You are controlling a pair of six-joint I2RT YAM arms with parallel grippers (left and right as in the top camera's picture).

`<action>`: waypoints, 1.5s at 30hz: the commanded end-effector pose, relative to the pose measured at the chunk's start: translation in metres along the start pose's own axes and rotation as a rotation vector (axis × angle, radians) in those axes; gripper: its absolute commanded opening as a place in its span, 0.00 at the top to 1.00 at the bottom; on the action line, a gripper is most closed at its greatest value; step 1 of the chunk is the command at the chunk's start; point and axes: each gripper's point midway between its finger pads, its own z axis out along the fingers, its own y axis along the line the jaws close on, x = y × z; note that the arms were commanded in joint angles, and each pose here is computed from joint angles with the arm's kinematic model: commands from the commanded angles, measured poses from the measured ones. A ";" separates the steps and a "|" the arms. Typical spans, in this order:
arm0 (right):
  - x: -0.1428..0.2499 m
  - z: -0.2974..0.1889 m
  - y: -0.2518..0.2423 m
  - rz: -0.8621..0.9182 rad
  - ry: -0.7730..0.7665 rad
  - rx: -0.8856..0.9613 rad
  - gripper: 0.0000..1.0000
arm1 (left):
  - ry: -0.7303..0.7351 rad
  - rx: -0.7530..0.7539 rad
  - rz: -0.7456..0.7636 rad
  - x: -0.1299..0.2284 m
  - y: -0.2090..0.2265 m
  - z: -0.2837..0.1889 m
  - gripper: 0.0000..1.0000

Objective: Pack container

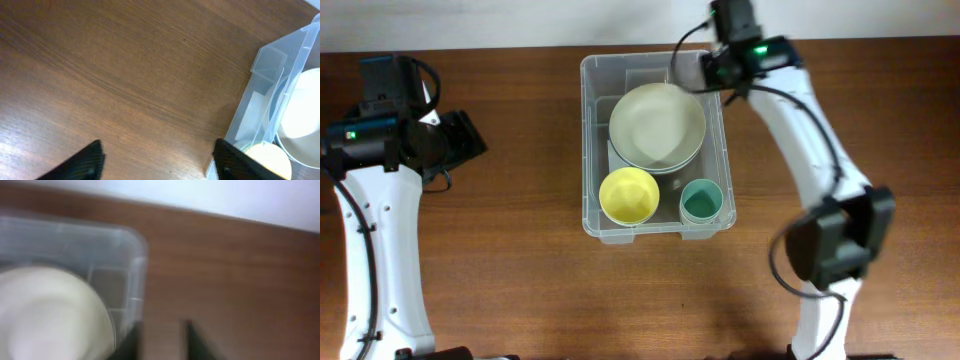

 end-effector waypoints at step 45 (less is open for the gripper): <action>0.206 -0.194 -0.117 0.422 -0.164 0.096 0.01 | -0.545 0.148 0.356 0.120 0.023 -0.102 0.01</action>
